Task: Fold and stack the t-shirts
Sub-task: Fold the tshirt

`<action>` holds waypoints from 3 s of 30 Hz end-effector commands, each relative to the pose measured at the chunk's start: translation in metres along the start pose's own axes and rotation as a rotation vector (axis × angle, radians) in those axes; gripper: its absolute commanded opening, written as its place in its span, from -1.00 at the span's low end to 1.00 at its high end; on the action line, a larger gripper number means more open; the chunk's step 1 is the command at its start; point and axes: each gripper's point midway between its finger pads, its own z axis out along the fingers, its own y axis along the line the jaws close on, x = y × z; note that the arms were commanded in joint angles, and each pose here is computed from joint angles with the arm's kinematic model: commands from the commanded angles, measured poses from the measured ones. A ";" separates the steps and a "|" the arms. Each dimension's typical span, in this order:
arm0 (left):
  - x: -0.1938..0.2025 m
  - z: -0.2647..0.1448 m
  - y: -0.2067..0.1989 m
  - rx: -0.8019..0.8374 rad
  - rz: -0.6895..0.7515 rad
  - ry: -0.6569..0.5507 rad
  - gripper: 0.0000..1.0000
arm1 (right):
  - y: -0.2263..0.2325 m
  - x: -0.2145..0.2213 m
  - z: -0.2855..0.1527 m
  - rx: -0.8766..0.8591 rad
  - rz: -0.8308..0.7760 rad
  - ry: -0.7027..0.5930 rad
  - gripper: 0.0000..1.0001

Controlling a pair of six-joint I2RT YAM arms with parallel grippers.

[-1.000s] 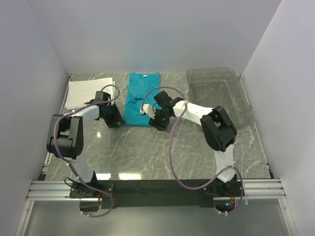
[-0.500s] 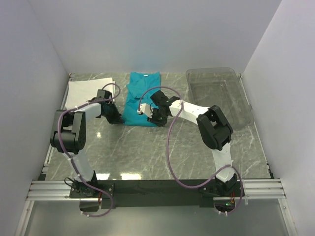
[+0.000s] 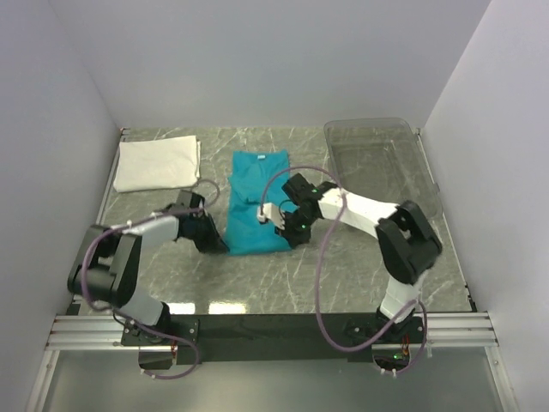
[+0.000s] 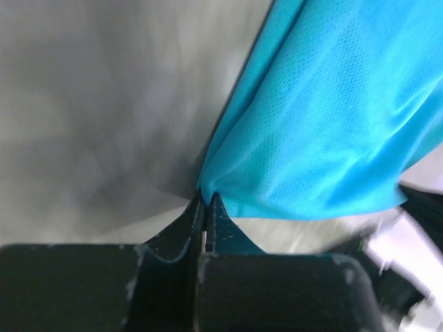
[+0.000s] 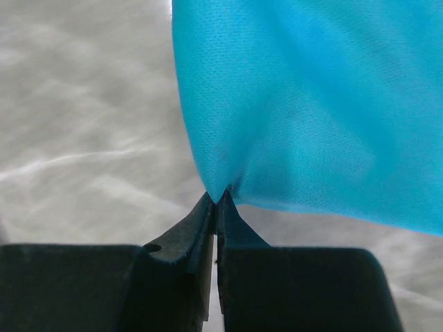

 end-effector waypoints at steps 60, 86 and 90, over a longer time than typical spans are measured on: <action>-0.232 0.013 -0.201 0.483 -0.051 -0.193 -0.99 | -0.205 -0.047 -0.099 0.304 0.523 -0.328 -1.00; 0.062 -0.064 -0.027 0.255 0.021 0.157 -0.99 | 0.096 -0.003 -0.036 -0.165 0.074 -0.117 -1.00; 0.088 -0.056 0.001 0.179 -0.040 0.197 -0.92 | 0.098 0.018 -0.026 -0.163 0.074 -0.043 -1.00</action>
